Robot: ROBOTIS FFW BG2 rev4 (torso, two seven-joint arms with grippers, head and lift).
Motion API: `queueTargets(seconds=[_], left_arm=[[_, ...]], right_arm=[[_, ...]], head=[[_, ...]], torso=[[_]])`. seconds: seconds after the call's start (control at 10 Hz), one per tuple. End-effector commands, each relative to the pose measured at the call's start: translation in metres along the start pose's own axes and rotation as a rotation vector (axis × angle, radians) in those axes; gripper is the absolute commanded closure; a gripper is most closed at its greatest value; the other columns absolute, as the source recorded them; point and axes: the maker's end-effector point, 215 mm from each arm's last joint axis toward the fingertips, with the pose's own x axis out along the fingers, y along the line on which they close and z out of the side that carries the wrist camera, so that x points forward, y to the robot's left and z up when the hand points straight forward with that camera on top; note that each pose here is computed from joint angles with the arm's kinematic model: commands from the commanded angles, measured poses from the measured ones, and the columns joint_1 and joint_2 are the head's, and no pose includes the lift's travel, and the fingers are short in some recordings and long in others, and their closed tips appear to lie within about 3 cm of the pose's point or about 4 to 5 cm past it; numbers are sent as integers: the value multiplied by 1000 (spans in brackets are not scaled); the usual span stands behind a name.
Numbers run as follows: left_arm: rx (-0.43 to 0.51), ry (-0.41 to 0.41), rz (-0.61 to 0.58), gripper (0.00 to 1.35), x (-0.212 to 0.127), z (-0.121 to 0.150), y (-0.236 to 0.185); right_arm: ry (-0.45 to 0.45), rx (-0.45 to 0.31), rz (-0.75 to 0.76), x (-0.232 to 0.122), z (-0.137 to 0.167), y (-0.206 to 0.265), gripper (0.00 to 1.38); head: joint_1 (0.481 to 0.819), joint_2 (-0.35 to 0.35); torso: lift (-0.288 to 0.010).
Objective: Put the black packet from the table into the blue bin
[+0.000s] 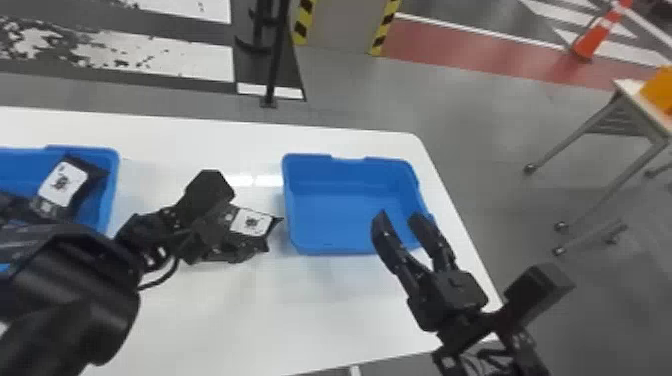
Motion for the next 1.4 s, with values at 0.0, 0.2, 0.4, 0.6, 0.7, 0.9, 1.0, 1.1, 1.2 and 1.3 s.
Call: queueTargets(seconds=[0.0,0.2,0.4,0.6,0.7,0.9,1.0,1.1,1.2,1.3], left_arm=[[-3,49,-16,223,6,-14,-5],[-32,92,-7,541,8,-27,-2],[-18,74,-12,1036,9,-21,-4],[55,-7,-8,1213,9,4,-1],[75,-27,-12,1213,8,10,-2],[69,-36,2,1213,-1,8,17],[71,-50,22,1213,-15,8,38],[86,-77,65,1213,-36,17,63],[83,-86,124,1213,-63,15,91],[70,-96,210,1213,-104,8,124]], right_arm=[[-1,3,0,0,0,0,510],[1,5,-1,0,-1,0,510],[2,8,-1,0,-2,-1,510],[4,10,-1,-1,-3,-1,510],[5,8,-2,-1,-3,-1,510],[4,10,-2,-2,-2,0,510],[2,7,-3,-3,-1,0,510],[4,10,-3,-3,-1,-1,510],[4,10,-3,-3,-1,-1,510],[2,9,-2,-3,0,0,510]], head=[[695,-347],[695,-345],[695,-339],[695,-346],[695,-350],[695,-350],[695,-350],[695,-335],[695,-308],[695,-272]], torso=[[-110],[-110],[-110],[-110],[-110],[-110],[-110],[-110],[-110],[-110]])
